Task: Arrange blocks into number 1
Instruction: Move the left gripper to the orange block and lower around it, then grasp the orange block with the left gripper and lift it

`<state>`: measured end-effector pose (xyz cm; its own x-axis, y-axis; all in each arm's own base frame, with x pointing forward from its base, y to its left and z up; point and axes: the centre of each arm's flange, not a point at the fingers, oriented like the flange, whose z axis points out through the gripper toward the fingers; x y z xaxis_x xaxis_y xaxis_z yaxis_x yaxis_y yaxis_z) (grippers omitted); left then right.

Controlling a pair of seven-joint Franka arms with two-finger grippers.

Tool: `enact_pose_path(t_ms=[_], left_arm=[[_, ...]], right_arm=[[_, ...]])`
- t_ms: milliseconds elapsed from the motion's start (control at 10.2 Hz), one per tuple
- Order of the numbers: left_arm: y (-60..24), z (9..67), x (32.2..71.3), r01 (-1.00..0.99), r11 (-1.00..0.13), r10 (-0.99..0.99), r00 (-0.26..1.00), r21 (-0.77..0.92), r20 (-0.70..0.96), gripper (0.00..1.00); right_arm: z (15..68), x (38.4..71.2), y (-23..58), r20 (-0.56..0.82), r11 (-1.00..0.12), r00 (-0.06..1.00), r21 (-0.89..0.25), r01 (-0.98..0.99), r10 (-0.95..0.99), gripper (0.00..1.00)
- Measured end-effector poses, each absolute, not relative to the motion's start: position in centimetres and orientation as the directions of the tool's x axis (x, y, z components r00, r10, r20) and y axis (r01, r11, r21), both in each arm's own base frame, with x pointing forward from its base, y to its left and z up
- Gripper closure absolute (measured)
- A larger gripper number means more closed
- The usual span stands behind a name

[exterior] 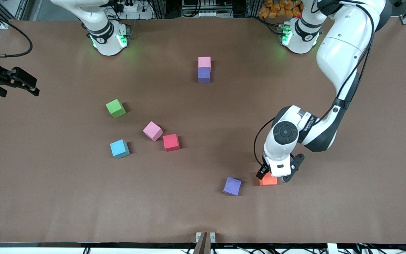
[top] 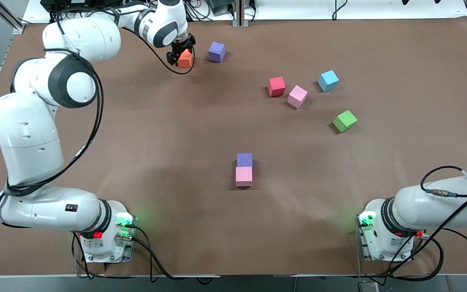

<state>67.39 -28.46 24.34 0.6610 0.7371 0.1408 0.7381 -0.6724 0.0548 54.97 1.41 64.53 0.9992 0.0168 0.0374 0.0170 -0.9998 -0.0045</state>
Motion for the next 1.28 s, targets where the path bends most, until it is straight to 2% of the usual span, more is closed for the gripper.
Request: enact_pose_path(t_ms=[295,491,884,1277], left_arm=[[-29.1,24.4,67.3,0.525,-0.851,0.519,0.835,0.017,0.184,0.0],[-29.5,24.5,67.2,0.366,-0.93,0.355,0.912,-0.018,0.207,0.0],[-30.0,25.3,68.0,0.166,-0.986,0.152,0.937,-0.019,0.314,0.0],[-29.5,24.1,68.3,0.092,-0.995,0.073,0.94,-0.043,0.334,0.0]], right_arm=[[64.5,55.0,1.4,0.037,-1.0,0.999,-0.004,0.017,0.017,0.0],[64.5,55.0,1.4,0.038,-1.0,0.999,-0.004,0.017,0.017,0.0],[64.5,55.0,1.4,0.038,-1.0,0.999,-0.004,0.017,0.017,0.0],[64.5,55.0,1.4,0.038,-1.0,0.999,-0.004,0.017,0.017,0.0]])
